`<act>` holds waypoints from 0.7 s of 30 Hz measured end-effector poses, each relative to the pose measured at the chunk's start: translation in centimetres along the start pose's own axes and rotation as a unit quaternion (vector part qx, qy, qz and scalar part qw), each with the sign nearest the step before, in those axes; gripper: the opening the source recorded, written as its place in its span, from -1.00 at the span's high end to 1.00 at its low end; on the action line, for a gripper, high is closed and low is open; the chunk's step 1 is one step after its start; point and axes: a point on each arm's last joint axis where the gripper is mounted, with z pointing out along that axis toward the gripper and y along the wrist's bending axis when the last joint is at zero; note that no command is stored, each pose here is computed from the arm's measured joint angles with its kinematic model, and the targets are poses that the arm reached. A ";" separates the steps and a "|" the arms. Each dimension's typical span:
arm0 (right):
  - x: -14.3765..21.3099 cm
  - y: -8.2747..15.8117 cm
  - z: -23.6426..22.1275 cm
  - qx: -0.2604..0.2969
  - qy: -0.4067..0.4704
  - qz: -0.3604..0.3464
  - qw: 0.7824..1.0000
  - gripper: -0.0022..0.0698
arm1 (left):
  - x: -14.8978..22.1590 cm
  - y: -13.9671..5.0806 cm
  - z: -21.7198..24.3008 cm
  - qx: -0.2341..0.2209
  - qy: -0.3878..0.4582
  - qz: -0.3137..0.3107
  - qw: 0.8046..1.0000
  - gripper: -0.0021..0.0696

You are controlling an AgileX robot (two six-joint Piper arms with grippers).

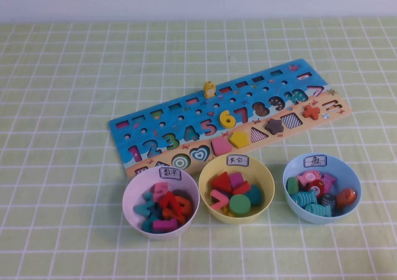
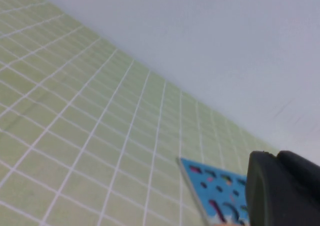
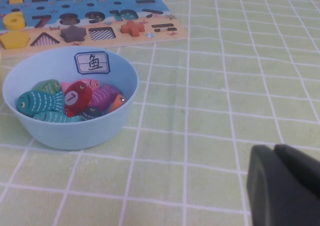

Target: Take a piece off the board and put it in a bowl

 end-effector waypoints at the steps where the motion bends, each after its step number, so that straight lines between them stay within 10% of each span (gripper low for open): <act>1: 0.0 0.0 0.0 0.000 0.000 0.000 1.000 0.99 | -0.5 -0.4 -0.1 -0.012 0.019 0.021 1.000 0.96; 9: 0.0 0.0 0.0 0.000 0.000 0.000 1.000 0.99 | -7.1 -5.6 1.4 -0.060 0.187 0.260 0.946 0.96; 21: 0.0 0.0 0.0 0.000 0.000 0.000 1.000 0.99 | -12.5 -11.5 12.0 0.002 0.373 0.317 0.872 0.96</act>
